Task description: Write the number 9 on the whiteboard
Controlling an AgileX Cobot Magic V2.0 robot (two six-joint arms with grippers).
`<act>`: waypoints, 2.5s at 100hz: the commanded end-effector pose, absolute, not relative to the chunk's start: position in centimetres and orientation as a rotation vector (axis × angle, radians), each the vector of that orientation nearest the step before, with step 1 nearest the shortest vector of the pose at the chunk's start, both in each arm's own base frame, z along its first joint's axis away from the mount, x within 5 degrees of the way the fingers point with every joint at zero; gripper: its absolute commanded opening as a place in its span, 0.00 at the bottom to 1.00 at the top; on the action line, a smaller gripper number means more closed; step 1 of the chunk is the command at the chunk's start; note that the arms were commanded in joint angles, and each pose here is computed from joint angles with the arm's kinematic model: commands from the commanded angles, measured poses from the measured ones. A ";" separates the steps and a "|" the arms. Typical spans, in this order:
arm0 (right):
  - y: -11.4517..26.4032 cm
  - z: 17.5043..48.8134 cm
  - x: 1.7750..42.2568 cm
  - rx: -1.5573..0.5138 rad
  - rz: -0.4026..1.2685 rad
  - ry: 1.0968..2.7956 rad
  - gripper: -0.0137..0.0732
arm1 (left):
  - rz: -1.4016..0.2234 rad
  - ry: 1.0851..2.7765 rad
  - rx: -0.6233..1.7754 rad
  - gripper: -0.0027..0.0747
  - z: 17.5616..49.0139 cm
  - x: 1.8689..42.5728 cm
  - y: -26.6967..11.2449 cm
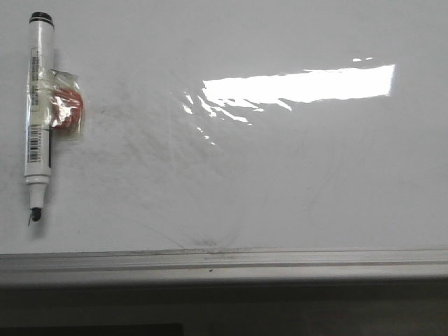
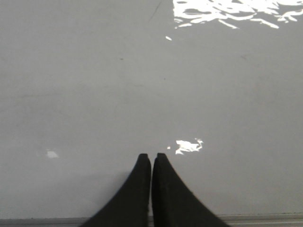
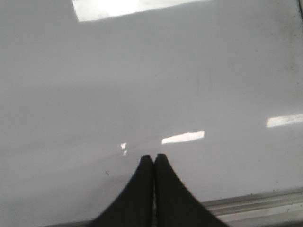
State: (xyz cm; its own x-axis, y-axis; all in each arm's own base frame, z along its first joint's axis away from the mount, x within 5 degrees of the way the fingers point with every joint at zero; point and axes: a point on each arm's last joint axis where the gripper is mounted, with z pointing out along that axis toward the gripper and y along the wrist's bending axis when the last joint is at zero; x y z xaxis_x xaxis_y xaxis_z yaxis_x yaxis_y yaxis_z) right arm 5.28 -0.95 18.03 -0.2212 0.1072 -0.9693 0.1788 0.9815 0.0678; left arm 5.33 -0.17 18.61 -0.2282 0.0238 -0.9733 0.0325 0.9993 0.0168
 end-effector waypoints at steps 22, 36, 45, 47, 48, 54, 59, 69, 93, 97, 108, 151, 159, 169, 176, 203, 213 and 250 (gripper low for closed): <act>-1.0 17.9 5.2 0.202 -0.081 1.772 0.08 | -0.006 1.769 0.038 0.01 17.8 5.4 -0.2; -1.0 17.9 5.2 0.202 -0.081 1.772 0.08 | -0.006 1.769 0.038 0.01 17.8 5.4 -0.2; -1.0 17.9 5.2 0.202 -0.081 1.772 0.08 | -0.006 1.769 0.038 0.01 17.8 5.4 -0.2; -1.0 17.9 5.2 0.202 -0.081 1.772 0.08 | -0.006 1.769 0.038 0.01 17.8 5.4 -0.2; -1.0 17.9 5.2 0.202 -0.081 1.772 0.08 | -0.006 1.769 0.038 0.01 17.8 5.4 -0.2; -1.0 17.9 5.2 0.202 -0.081 1.772 0.08 | -0.006 1.769 0.038 0.01 17.8 5.4 -0.2; -1.0 17.9 5.2 0.202 -0.081 1.772 0.08 | -0.006 1.769 0.038 0.01 17.8 5.4 -0.2; -1.0 17.9 5.2 0.202 -0.081 1.772 0.08 | -0.006 1.769 0.038 0.01 17.8 5.4 -0.2; -1.0 17.9 5.2 0.202 -0.081 1.772 0.08 | 0.010 1.767 0.049 0.01 17.8 5.4 -0.1; -1.0 17.9 5.2 0.202 -0.081 1.772 0.08 | 0.020 1.761 0.056 0.01 17.8 5.4 -0.1; -1.0 17.9 5.2 0.202 -0.081 1.772 0.08 | 0.044 1.752 0.072 0.01 17.9 5.4 0.0; -1.0 18.2 5.3 0.196 -0.080 1.735 0.08 | 0.072 1.704 0.093 0.01 18.4 5.5 0.0; -0.9 19.0 5.4 0.182 -0.077 1.652 0.08 | 0.062 1.671 0.086 0.01 18.6 5.5 0.0; -0.8 20.2 5.4 0.160 -0.074 1.521 0.08 | -0.086 1.568 -0.038 0.01 19.6 5.5 -0.2; -0.8 21.1 5.4 0.145 -0.071 1.426 0.08 | -0.144 1.502 -0.098 0.01 20.2 5.5 -0.1; -0.7 21.5 5.3 0.136 -0.071 1.382 0.08 | -0.135 1.392 -0.109 0.01 21.2 5.4 0.0; -0.7 21.6 5.3 0.133 -0.070 1.363 0.08 | -0.130 1.341 -0.113 0.01 21.6 5.3 0.1; -0.7 22.8 5.0 0.185 -0.013 1.370 0.08 | -0.137 1.270 -0.128 0.01 22.7 5.1 0.3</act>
